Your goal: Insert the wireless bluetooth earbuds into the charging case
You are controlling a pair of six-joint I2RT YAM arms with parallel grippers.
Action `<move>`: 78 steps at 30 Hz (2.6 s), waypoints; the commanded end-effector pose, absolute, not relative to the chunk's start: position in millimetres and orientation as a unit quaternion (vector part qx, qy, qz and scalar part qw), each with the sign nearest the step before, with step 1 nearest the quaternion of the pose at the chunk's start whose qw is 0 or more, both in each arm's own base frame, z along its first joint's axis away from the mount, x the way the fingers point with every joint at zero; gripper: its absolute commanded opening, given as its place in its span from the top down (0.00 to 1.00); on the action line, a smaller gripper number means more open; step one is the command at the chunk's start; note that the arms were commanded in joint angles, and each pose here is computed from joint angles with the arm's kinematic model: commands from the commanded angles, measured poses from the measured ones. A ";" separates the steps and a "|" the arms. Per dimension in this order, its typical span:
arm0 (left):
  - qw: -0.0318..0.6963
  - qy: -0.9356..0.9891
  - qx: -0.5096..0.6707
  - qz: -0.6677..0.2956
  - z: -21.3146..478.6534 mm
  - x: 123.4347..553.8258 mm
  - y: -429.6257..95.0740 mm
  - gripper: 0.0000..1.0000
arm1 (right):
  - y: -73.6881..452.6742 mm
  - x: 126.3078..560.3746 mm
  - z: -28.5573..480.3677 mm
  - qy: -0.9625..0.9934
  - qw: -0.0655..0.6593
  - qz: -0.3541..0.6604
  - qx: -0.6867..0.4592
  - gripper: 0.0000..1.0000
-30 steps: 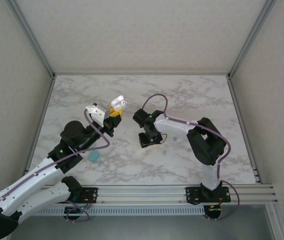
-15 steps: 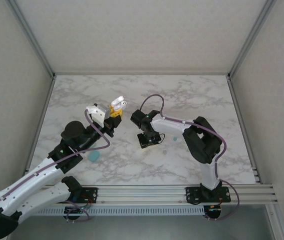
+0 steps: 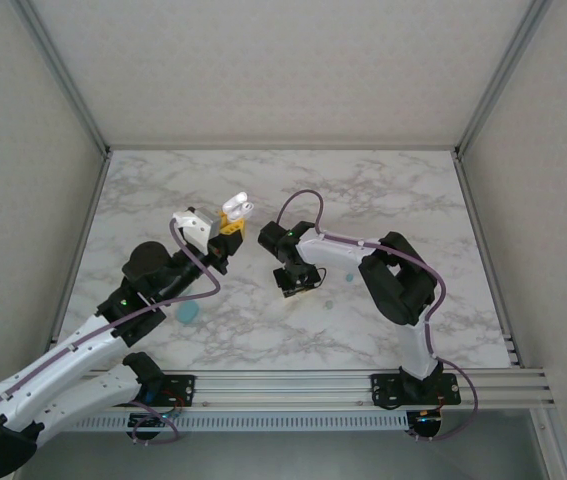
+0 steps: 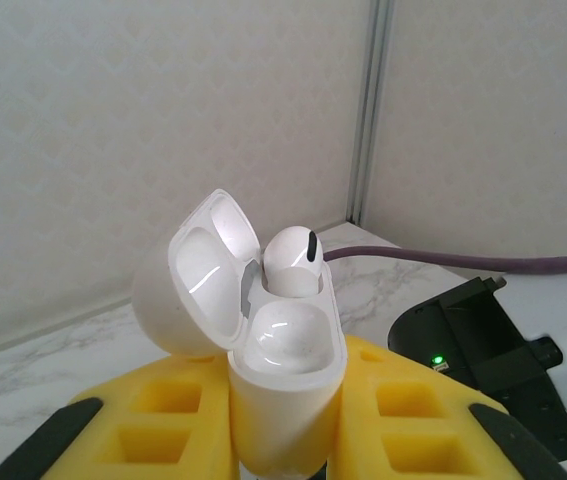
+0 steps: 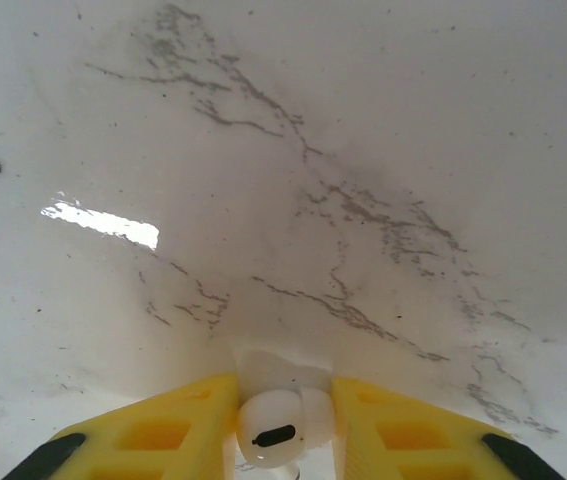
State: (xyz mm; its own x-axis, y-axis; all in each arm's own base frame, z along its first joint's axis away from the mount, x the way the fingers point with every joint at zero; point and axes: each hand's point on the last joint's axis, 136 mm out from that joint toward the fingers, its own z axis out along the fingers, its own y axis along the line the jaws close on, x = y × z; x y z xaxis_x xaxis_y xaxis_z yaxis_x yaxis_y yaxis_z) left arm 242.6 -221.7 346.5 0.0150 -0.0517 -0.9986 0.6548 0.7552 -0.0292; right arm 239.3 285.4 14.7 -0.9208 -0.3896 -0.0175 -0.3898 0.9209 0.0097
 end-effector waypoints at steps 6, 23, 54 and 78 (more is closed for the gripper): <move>0.675 0.645 0.233 -0.270 351.8 244.3 -228.2 0.79 | 284.6 246.5 40.9 0.978 0.059 0.013 -0.198 0.74; 0.655 0.639 0.249 -0.317 343.9 258.7 -265.5 0.79 | 281.6 267.2 320.1 0.817 0.450 0.333 -0.137 0.74; 0.641 0.635 0.262 -0.343 340.1 264.4 -286.2 0.80 | 335.4 261.0 377.4 0.744 0.478 0.444 -0.143 0.75; 0.653 0.630 0.235 -0.348 350.3 266.3 -279.8 0.80 | 341.9 253.3 347.3 0.768 0.454 0.410 -0.190 0.73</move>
